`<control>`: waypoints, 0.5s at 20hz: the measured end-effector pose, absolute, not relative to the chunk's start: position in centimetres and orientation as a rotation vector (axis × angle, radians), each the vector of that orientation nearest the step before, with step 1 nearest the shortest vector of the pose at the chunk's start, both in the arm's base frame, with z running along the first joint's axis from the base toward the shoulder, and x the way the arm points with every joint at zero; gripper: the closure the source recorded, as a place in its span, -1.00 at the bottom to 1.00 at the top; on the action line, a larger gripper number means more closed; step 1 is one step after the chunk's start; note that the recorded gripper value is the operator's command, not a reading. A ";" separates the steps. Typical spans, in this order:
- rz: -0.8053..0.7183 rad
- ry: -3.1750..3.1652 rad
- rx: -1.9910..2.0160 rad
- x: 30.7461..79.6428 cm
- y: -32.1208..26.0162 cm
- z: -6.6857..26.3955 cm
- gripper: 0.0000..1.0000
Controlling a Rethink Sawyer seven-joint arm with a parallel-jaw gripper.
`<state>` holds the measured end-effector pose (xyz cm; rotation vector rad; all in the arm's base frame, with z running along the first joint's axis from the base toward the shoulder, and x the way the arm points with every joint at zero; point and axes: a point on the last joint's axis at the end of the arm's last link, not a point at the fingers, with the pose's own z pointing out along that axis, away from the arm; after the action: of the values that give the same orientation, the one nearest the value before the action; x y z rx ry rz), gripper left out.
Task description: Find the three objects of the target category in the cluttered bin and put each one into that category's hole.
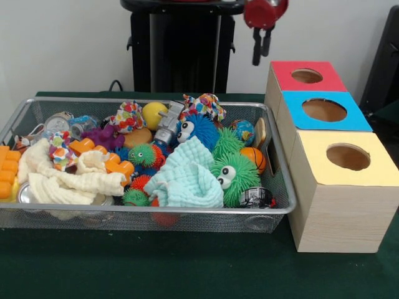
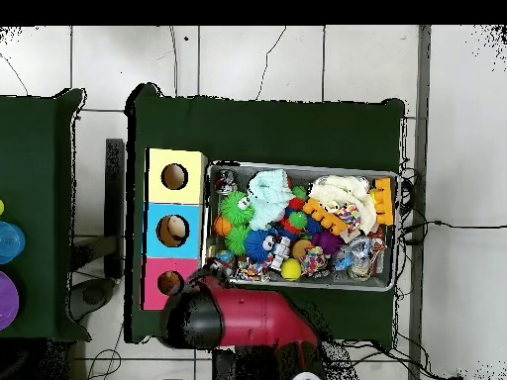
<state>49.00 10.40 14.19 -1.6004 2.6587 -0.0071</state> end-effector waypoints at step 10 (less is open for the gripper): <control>0.114 2.818 -1.407 54.7 0.2 17.0 -1.00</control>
<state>54.73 0.23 17.03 -1.4073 2.8185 0.1142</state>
